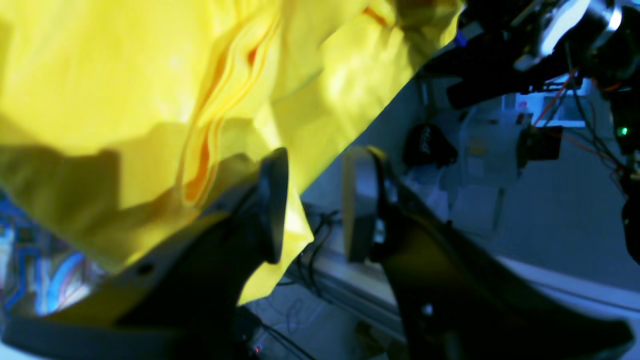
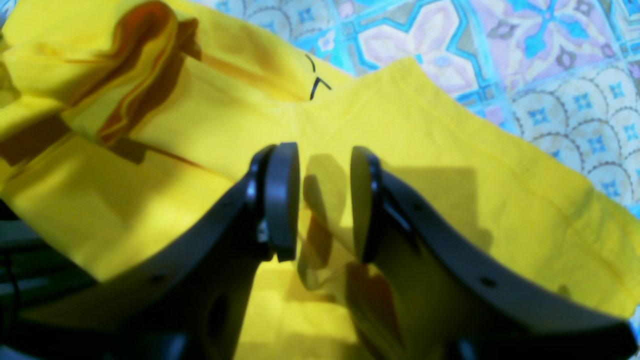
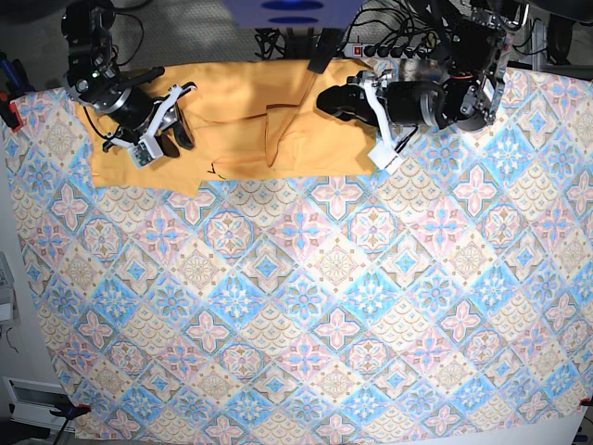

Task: Fold the T-shirt properly

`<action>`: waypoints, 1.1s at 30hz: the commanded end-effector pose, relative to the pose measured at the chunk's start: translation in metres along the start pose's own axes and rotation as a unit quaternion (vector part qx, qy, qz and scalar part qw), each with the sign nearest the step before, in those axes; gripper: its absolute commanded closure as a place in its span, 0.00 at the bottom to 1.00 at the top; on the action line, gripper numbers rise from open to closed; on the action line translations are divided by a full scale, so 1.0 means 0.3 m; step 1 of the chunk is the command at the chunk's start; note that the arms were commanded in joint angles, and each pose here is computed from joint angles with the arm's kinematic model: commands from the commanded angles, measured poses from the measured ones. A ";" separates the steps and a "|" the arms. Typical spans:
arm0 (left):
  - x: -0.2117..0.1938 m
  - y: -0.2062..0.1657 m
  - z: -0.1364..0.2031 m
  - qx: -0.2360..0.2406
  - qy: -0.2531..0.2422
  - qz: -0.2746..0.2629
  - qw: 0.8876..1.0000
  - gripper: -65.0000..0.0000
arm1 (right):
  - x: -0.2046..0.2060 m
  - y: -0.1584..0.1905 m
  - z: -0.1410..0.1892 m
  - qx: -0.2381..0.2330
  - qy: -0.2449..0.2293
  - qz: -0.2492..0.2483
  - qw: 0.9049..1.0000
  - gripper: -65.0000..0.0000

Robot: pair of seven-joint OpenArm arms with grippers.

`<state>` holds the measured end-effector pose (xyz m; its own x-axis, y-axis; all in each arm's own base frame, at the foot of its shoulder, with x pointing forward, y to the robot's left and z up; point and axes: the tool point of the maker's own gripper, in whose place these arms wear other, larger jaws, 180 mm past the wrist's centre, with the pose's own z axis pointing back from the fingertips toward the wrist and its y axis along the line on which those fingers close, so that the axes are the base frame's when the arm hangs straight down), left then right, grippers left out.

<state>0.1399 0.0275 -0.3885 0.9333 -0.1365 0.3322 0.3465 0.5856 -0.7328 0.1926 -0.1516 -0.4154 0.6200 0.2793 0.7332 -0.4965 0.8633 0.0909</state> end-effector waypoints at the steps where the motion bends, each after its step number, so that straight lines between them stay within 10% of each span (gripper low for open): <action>1: 0.000 -0.003 0.007 -0.003 -0.001 0.000 1.000 0.73 | 0.036 -0.006 0.010 0.001 -0.019 0.006 1.000 0.73; 18: -0.003 0.108 -0.083 -0.003 0.005 0.079 0.997 0.76 | 0.037 -0.004 0.010 0.001 -0.019 0.006 1.000 0.73; 23: 0.017 0.037 -0.144 -0.029 0.029 0.041 0.998 0.98 | 0.035 -0.003 0.010 0.001 -0.019 0.005 1.000 0.73; 33: 0.074 -0.043 -0.200 -0.056 0.035 -0.013 0.998 1.00 | 0.034 -0.002 0.011 0.002 -0.019 0.005 1.000 0.73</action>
<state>0.1548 -0.0272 -0.4171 0.9333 -0.2231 0.2813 0.3578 0.5123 -0.7808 0.1912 -0.1510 -0.4162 0.6231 0.2772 0.7313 -0.4946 0.8640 0.0939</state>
